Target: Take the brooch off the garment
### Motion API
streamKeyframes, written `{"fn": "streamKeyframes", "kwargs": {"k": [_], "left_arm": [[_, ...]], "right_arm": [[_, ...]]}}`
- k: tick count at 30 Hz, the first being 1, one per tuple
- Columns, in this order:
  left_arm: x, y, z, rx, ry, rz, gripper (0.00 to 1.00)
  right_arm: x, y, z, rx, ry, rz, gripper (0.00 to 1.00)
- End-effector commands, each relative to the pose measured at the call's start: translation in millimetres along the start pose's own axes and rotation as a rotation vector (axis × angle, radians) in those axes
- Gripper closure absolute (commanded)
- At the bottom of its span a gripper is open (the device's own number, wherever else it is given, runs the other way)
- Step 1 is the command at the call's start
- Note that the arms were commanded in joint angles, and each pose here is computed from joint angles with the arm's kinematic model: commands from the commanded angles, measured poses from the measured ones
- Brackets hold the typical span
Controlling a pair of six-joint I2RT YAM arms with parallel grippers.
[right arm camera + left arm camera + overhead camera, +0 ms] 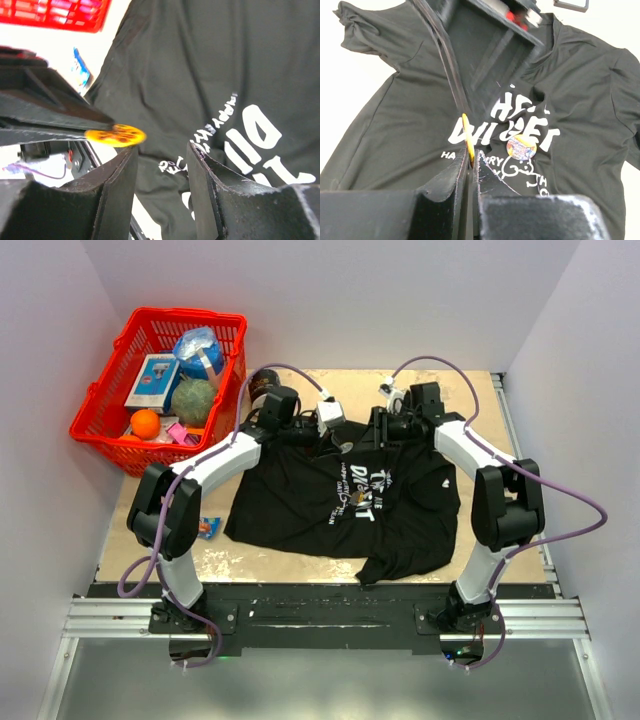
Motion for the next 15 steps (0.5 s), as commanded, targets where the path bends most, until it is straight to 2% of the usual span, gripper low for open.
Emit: {"fn": "streamKeyframes", "kwargs": {"k": [1,7,10,11,13,14,15], "left_arm": [[-26.6,26.9,13.3,-0.097,-0.167,0.034,1.0],[-26.3,25.0,14.5,-0.087,-0.159,0.031,1.0],[-25.0,23.6,13.4,-0.079,-0.142,0.021,1.0],[-25.3,23.4,13.1,-0.077,-0.142,0.02,1.0],[-22.9,21.7,8.9,-0.08,-0.142,0.013,1.0],[-22.0,21.5,7.2,-0.085,-0.147,0.008,1.0],[-18.9,19.0,3.7,-0.085,-0.142,0.0,1.0]], "right_arm": [[-1.9,35.1,-7.6,-0.171,-0.006,-0.017,0.54],[5.0,36.8,-12.3,-0.171,0.044,-0.048,0.53],[10.5,31.3,-19.7,-0.133,0.061,-0.162,0.53],[10.5,33.4,-24.4,-0.132,0.052,-0.258,0.53],[9.2,26.7,-35.0,-0.094,0.039,-0.308,0.53],[6.1,27.9,-39.1,-0.088,0.031,-0.406,0.54],[2.3,23.1,-44.2,-0.064,0.018,-0.41,0.54]]}}
Point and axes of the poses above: each gripper's point midway between its finger pads, its own z axis out along the fingers, its own x axis along the line the jaws close on, y = z × x, the point moved 8 cm from there along -z, back along the fingers, and after that the axes turned 15 degrees about z, right-handed, at the moved point
